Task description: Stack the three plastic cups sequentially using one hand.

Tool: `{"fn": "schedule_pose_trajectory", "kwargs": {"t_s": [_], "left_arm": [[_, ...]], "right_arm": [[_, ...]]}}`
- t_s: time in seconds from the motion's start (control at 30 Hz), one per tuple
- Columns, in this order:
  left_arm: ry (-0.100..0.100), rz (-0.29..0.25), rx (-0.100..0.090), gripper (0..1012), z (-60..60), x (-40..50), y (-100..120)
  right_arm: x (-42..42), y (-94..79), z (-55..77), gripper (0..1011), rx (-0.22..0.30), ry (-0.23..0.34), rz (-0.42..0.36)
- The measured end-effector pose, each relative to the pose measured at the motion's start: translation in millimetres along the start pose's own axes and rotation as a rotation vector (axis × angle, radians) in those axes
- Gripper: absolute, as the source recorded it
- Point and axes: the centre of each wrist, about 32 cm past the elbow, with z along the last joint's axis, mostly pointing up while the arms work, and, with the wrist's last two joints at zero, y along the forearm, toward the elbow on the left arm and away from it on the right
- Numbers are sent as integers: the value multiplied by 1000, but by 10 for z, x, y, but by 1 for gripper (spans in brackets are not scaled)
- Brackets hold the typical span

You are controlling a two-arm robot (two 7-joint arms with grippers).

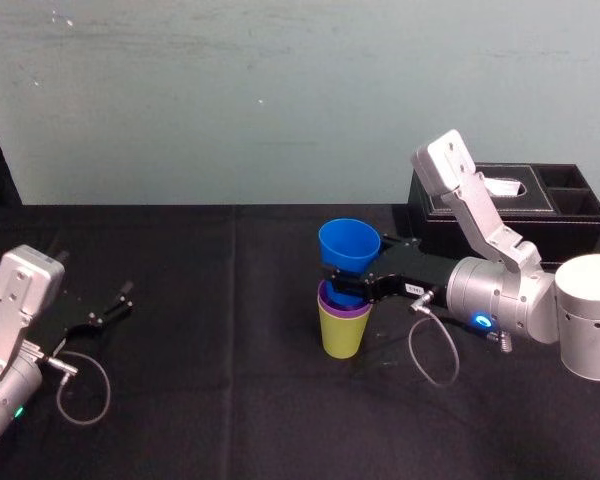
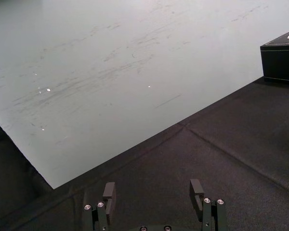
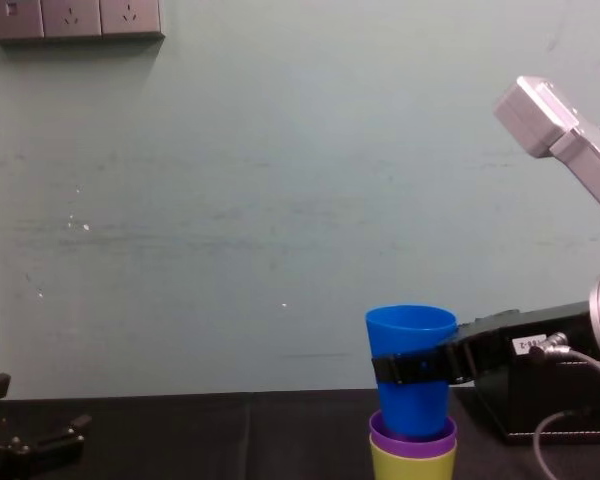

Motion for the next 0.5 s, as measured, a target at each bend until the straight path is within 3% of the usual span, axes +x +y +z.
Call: {"fn": "schedule_pose_trajectory", "kwargs": {"t_s": [0.5], "left_arm": [[0,0,0,1001,0,0,0]], "right_arm": [[-8,43,-85,721,-11,1,-2]]}}
